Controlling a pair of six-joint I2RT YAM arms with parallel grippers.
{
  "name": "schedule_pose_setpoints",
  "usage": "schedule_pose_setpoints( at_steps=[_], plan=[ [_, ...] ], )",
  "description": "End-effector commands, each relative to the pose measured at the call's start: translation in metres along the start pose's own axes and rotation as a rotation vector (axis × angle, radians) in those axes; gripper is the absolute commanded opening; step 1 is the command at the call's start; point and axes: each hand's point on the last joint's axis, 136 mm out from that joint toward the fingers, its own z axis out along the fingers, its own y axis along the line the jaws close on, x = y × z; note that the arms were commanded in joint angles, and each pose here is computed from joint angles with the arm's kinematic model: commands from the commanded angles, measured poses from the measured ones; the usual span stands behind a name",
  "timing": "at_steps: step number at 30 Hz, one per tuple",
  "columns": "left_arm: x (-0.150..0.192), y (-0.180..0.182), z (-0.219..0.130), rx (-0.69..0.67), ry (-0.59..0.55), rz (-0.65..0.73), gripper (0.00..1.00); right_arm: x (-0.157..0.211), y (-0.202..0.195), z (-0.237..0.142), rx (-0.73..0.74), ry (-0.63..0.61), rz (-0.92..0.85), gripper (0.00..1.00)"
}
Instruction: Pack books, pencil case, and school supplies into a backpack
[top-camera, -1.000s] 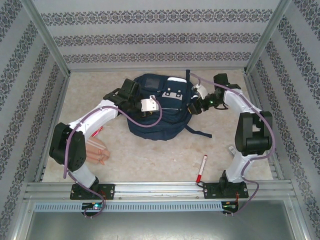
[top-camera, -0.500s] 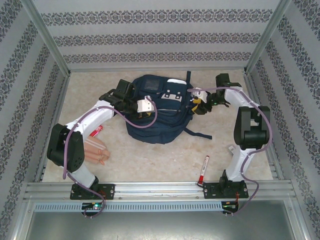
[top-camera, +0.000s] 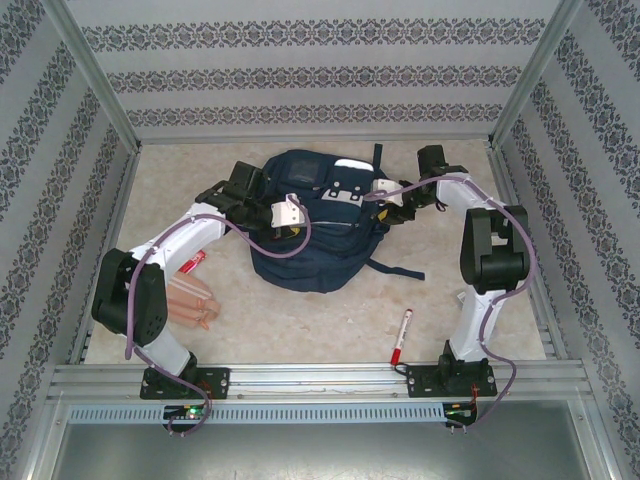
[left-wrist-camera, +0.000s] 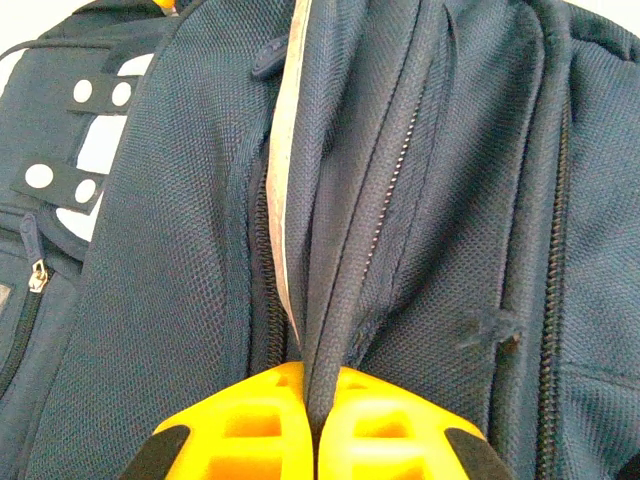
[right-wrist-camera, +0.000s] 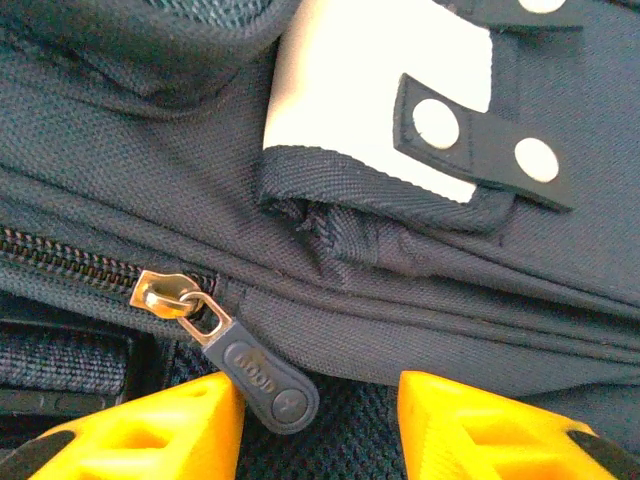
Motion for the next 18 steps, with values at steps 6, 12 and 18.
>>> schedule_pose_setpoints(
  at_steps=[6,12,18],
  plan=[
    [-0.04,0.024,-0.025,-0.079,-0.175,-0.007,0.0,0.001,0.018,0.02,-0.075,0.02,-0.062,0.31],
    [-0.033,0.028,-0.022,-0.089,-0.14,-0.06,0.0,-0.008,0.018,0.006,-0.014,0.037,-0.105,0.11],
    [-0.012,0.034,-0.018,-0.118,-0.038,-0.172,0.0,-0.022,0.011,-0.018,0.05,0.049,-0.157,0.07]
  ],
)
